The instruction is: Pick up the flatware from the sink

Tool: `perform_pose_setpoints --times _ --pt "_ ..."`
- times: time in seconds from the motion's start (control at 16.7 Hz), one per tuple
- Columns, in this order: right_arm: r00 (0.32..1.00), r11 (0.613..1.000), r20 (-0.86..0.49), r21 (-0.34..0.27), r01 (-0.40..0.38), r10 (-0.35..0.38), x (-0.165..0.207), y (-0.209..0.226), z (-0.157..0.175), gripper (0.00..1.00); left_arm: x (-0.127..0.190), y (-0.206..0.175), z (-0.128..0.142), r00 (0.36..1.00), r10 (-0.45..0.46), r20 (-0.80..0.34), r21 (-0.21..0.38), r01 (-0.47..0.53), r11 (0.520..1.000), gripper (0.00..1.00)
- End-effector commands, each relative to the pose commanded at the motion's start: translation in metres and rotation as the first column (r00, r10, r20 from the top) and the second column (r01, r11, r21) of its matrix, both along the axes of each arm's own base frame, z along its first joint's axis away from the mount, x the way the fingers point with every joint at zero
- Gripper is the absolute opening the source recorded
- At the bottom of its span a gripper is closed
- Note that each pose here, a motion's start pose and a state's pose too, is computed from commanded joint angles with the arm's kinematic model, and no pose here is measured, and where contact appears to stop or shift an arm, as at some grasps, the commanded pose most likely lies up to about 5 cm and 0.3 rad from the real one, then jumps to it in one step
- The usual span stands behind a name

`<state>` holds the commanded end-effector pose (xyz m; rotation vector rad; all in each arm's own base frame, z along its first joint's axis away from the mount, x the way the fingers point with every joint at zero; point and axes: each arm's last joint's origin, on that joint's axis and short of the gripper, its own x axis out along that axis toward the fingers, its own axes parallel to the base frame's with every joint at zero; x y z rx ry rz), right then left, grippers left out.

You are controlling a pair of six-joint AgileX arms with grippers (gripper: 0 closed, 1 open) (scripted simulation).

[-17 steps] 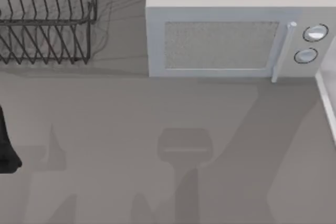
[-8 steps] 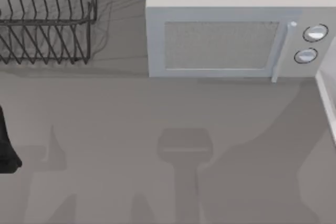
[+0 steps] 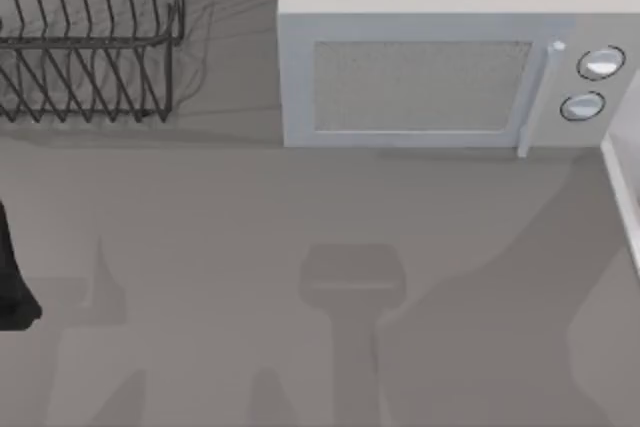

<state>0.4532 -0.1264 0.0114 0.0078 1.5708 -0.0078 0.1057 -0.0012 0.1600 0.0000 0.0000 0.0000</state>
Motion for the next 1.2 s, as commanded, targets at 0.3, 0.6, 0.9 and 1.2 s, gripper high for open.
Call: perform_pose_setpoints --times 0.3,0.6,0.9,1.2 --pt "1.000 1.000 0.000 0.000 0.000 0.000 0.000 0.000 0.000 0.25 0.000 0.000 0.000 1.000 0.000 0.000 0.000 0.000 1.000 1.00" --pt "1.000 1.000 0.000 0.000 0.000 0.000 0.000 0.000 0.000 0.00 0.000 0.000 0.000 1.000 0.000 0.000 0.000 0.000 1.000 1.00" --pt "1.000 1.000 0.000 0.000 0.000 0.000 0.000 0.000 0.000 0.00 0.000 0.000 0.000 1.000 0.000 0.000 0.000 0.000 1.000 1.00" --pt "0.999 1.000 0.050 -0.002 0.007 -0.007 0.009 -0.001 0.036 0.00 0.000 0.000 0.000 1.000 0.000 0.000 0.000 0.000 1.000 1.00"
